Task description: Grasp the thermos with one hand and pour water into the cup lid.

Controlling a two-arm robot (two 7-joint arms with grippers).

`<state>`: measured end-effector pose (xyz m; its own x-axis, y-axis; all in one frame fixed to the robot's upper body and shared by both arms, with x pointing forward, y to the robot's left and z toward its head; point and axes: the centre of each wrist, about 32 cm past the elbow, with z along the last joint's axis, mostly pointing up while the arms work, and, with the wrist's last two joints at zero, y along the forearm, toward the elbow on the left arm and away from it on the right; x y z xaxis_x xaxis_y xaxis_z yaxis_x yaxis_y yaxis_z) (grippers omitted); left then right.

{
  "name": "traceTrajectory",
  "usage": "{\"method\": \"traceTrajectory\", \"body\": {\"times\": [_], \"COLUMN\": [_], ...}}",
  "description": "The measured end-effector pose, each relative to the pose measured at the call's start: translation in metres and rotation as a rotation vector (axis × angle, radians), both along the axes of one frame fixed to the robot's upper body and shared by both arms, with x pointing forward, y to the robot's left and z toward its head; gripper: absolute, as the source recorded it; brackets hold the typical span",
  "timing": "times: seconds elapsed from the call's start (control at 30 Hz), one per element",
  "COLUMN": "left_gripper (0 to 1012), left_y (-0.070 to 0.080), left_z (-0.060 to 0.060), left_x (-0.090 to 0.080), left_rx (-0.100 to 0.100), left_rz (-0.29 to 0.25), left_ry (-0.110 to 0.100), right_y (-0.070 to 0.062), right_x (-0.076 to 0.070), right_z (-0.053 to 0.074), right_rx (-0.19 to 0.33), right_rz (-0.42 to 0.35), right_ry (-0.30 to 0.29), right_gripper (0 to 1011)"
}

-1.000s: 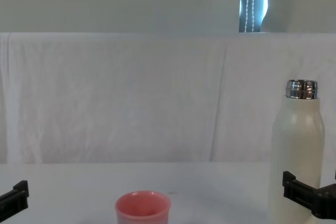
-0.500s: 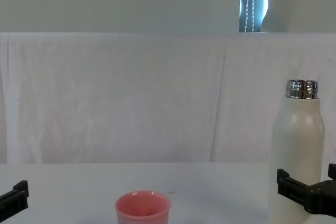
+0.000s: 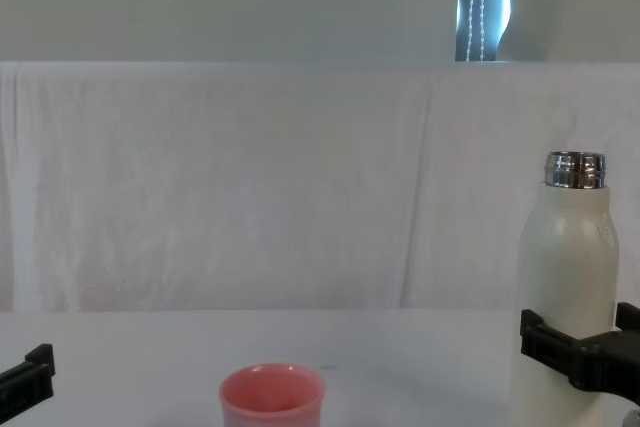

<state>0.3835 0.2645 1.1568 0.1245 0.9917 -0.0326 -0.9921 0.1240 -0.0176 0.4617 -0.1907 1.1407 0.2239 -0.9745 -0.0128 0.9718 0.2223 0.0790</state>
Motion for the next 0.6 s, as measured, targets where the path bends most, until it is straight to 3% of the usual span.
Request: {"method": "traceTrajectory", "body": {"times": [0.6], "left_gripper": [1001], "left_y": [0.0], "left_z": [0.0], "left_x": [0.0], "left_rx": [0.0], "left_rz": [0.0], "left_ry": [0.0], "right_y": [0.0], "right_x": [0.015], "right_z": [0.003], "right_rx": [0.025], "right_rz": [-0.005], "right_ry": [-0.001], "right_gripper": [1002]}}
